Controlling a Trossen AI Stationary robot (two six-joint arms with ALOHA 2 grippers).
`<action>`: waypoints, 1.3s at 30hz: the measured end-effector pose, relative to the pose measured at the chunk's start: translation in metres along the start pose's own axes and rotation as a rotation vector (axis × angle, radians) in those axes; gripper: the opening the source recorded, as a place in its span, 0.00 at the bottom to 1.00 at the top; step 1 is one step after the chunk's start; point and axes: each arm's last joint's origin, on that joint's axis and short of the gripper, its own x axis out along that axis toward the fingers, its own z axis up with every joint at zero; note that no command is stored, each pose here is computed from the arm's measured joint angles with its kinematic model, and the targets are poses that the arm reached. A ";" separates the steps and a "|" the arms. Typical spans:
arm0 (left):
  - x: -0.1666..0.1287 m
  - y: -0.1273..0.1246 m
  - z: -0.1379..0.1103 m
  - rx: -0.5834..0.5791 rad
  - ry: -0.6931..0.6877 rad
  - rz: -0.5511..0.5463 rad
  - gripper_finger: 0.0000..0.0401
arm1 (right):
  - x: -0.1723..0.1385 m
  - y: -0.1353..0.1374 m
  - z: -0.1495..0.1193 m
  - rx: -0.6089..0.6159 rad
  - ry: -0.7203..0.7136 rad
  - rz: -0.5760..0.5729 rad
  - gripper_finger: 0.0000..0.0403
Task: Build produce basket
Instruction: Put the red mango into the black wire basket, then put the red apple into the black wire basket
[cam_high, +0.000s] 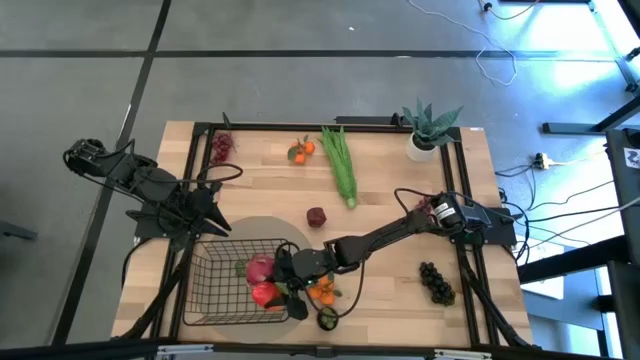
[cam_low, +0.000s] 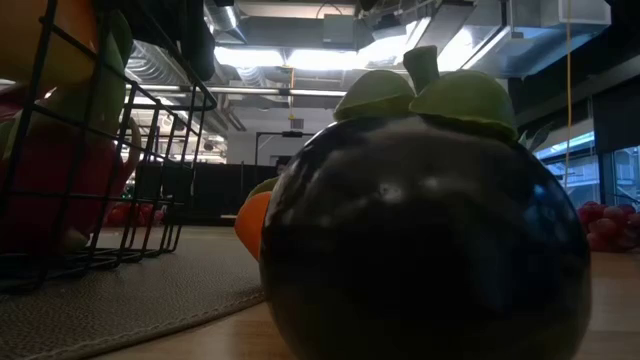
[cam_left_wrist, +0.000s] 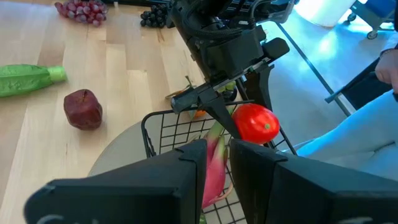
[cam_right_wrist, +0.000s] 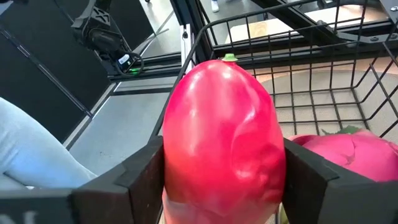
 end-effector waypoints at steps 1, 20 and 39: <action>0.000 0.000 0.000 0.000 0.000 0.000 0.15 | 0.000 0.000 0.000 0.001 0.000 0.000 0.61; -0.001 -0.005 -0.004 0.052 0.075 -0.177 0.15 | 0.000 -0.002 0.001 0.023 -0.026 -0.075 0.71; -0.001 -0.003 -0.006 0.017 0.103 -0.158 0.15 | -0.065 0.022 0.060 -0.028 0.080 -0.301 0.72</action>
